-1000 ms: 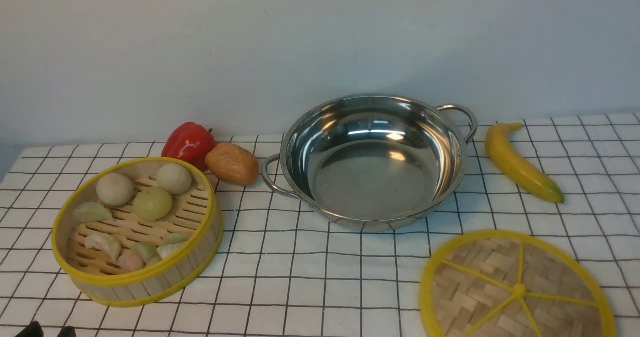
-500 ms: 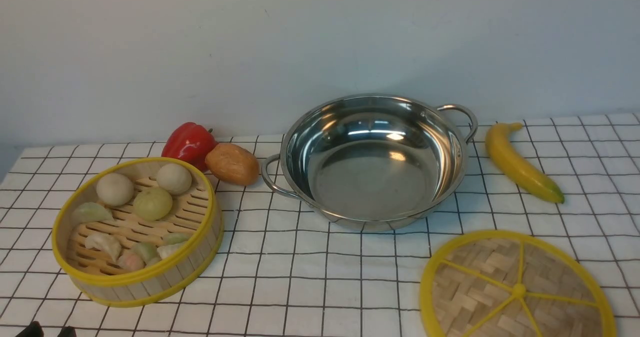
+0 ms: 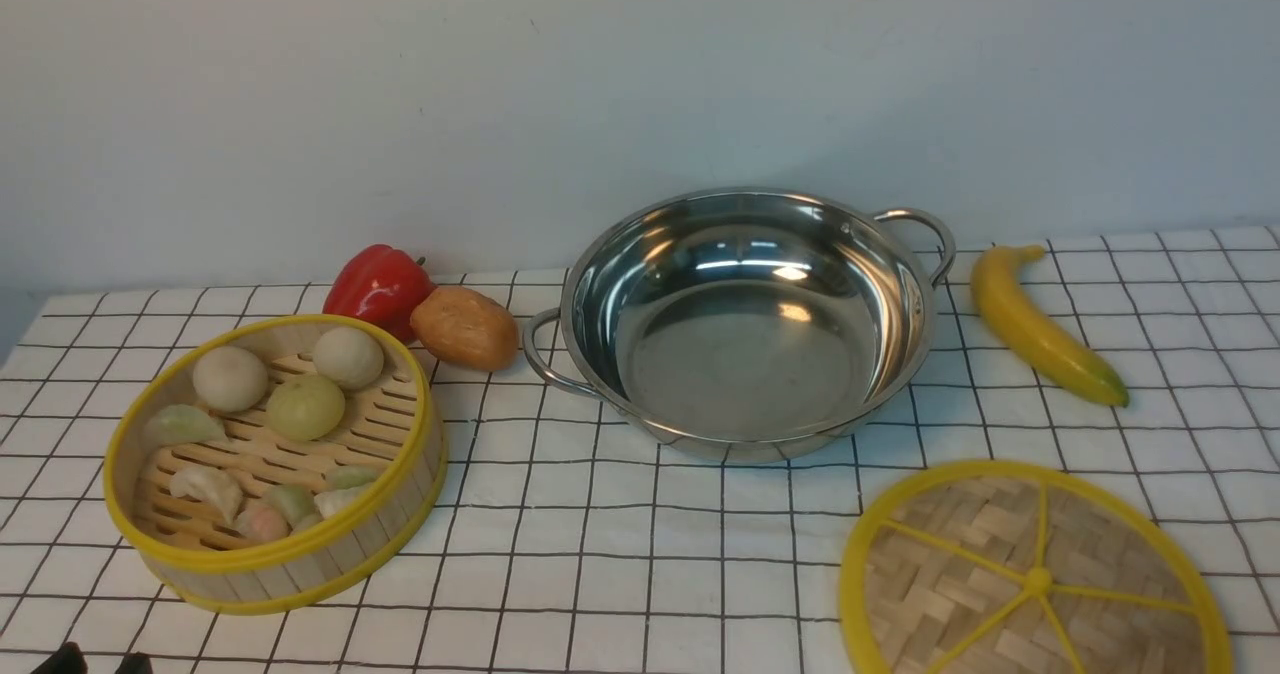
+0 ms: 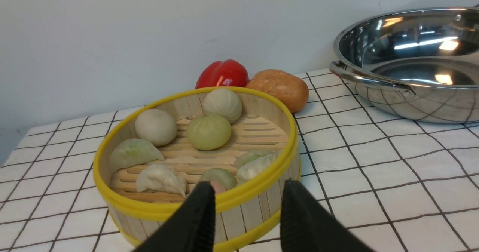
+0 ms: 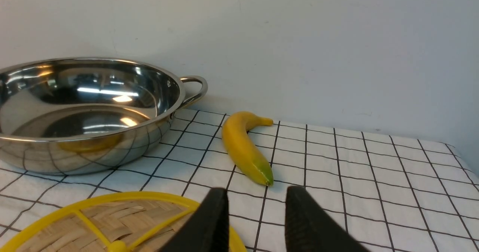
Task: Place the steamer in the pot on the white tablecloth, and put the lid on the steamer.
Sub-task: 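Grasp the rim of the steamer basket holding the buns with the left gripper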
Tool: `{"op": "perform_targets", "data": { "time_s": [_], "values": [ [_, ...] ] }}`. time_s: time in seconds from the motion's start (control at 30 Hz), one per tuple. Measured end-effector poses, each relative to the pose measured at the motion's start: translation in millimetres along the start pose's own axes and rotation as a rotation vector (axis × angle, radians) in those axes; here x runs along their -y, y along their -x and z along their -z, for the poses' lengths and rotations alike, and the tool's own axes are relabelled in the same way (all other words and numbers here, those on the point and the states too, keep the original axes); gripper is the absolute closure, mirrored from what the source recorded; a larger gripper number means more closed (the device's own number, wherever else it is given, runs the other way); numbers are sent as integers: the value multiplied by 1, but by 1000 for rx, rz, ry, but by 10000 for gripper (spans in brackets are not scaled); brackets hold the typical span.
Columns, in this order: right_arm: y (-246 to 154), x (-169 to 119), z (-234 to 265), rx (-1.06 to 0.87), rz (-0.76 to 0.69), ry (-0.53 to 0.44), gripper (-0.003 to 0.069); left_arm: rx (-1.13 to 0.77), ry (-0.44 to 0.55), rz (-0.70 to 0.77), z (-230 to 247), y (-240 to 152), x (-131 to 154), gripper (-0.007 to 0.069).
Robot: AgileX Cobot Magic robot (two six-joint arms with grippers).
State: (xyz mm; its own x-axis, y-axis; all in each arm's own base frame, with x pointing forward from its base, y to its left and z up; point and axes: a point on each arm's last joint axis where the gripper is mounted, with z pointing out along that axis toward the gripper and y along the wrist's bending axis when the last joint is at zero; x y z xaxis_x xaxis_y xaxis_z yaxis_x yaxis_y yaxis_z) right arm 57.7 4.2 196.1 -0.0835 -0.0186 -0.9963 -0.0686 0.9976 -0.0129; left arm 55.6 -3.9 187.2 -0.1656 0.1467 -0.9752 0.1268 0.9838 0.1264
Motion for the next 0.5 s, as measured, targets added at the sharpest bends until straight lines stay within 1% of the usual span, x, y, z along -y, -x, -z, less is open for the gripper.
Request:
{"op": "perform_targets", "data": {
  "time_s": [0.1,0.13,0.23,0.33,0.37,0.43,0.47,0.5],
  "values": [
    [0,0,0,0,-11,2,419,0,-1,4,0,0,0,382],
    [0,0,0,0,-38,5,419,0,-1,5,0,0,0,382],
    [0,-2,0,1,-202,22,419,0,-1,5,0,0,0,382],
    [1,-4,0,1,-432,48,419,0,-1,4,0,0,0,382],
    [1,-4,0,1,-445,49,419,0,-1,4,0,0,0,382],
    [2,-6,0,1,-587,67,419,0,-1,4,0,0,0,382],
    [2,-6,0,1,-596,68,419,0,-1,4,0,0,0,382],
    [2,-6,0,1,-649,74,419,0,-1,4,0,0,0,382]
  ]
}}
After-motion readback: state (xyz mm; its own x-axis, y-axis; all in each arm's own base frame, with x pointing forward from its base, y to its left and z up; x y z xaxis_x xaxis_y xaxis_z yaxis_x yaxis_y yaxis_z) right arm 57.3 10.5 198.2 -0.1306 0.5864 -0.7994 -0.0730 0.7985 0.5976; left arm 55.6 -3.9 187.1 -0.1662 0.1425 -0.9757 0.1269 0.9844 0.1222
